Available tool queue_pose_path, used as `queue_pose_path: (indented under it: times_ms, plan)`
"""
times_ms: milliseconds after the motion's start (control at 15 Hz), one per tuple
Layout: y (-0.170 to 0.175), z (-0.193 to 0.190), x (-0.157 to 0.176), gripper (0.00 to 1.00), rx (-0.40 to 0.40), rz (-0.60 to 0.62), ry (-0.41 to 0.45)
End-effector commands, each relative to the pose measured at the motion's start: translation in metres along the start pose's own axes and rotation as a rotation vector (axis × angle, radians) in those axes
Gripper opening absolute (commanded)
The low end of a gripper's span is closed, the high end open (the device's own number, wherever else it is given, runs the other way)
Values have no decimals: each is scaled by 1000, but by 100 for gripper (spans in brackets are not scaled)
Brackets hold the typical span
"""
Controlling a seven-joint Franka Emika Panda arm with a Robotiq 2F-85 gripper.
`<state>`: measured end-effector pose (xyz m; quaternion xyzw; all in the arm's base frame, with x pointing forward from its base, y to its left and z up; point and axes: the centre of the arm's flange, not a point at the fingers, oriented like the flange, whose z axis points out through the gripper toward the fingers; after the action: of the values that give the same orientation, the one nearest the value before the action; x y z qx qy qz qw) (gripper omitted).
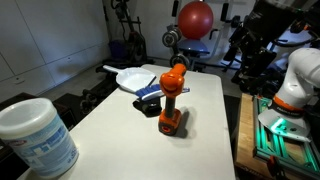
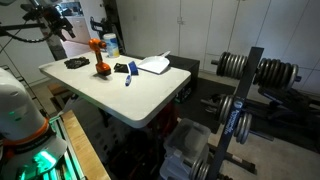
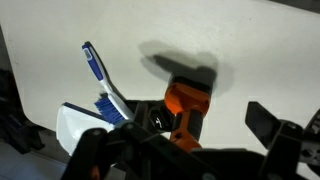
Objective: Slide the drill a little forward on the table
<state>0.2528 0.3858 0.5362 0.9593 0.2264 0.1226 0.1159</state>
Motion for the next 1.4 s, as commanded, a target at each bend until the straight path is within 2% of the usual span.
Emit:
queue_pose_path:
  times_ms: [0, 133, 267, 533, 867, 1067, 1333]
  plan:
    - [0, 0, 0, 100, 0, -1, 1]
    - [-2, -1, 2, 100, 2, -12, 8]
    - [1, -19, 6, 100, -8, -11, 33]
    - [15, -60, 17, 100, -47, -3, 124]
    - [35, -86, 25, 100, -91, -16, 223]
    - [45, -93, 28, 100, -61, 10, 243]
    - [44, -93, 32, 100, -68, 21, 233]
